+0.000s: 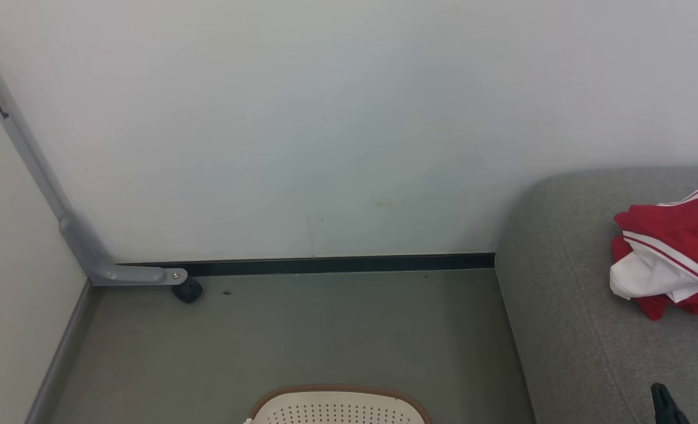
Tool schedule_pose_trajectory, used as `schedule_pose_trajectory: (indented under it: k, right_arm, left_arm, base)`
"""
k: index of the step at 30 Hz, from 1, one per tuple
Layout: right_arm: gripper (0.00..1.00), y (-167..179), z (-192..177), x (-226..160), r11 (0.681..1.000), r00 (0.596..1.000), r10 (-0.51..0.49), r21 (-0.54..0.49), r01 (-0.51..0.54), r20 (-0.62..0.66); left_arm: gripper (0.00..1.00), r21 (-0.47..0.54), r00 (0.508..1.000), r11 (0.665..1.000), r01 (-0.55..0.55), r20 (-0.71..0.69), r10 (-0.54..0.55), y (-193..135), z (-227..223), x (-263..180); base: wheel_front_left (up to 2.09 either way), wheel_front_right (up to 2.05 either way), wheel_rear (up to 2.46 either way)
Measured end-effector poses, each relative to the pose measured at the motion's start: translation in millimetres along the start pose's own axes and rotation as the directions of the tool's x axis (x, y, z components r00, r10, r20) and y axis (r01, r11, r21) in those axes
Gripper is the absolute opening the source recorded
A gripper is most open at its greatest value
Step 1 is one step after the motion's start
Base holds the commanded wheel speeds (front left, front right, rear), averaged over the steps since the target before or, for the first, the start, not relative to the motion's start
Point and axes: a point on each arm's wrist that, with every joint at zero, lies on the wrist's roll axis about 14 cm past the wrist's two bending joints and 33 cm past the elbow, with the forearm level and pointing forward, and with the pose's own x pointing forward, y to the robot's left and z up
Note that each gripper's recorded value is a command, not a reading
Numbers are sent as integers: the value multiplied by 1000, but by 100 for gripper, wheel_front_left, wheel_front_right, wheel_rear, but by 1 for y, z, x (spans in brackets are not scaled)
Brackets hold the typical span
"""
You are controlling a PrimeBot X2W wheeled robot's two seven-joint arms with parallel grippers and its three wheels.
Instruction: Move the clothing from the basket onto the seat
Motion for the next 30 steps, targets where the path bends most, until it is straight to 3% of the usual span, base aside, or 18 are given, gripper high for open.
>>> schedule_pose_trajectory:
  k: [17,30]
  right_arm:
    - [0,-5,-3,14,969,999,-46,241,50,-26]
    - [0,-5,-6,24,906,998,-54,419,66,-39]
  left_arm:
    - [0,-257,999,966,-43,-32,36,17,5,11]
    - [0,-446,998,893,-53,-40,39,26,10,19]
  base:
    - [0,0,0]
    - [0,0,0]
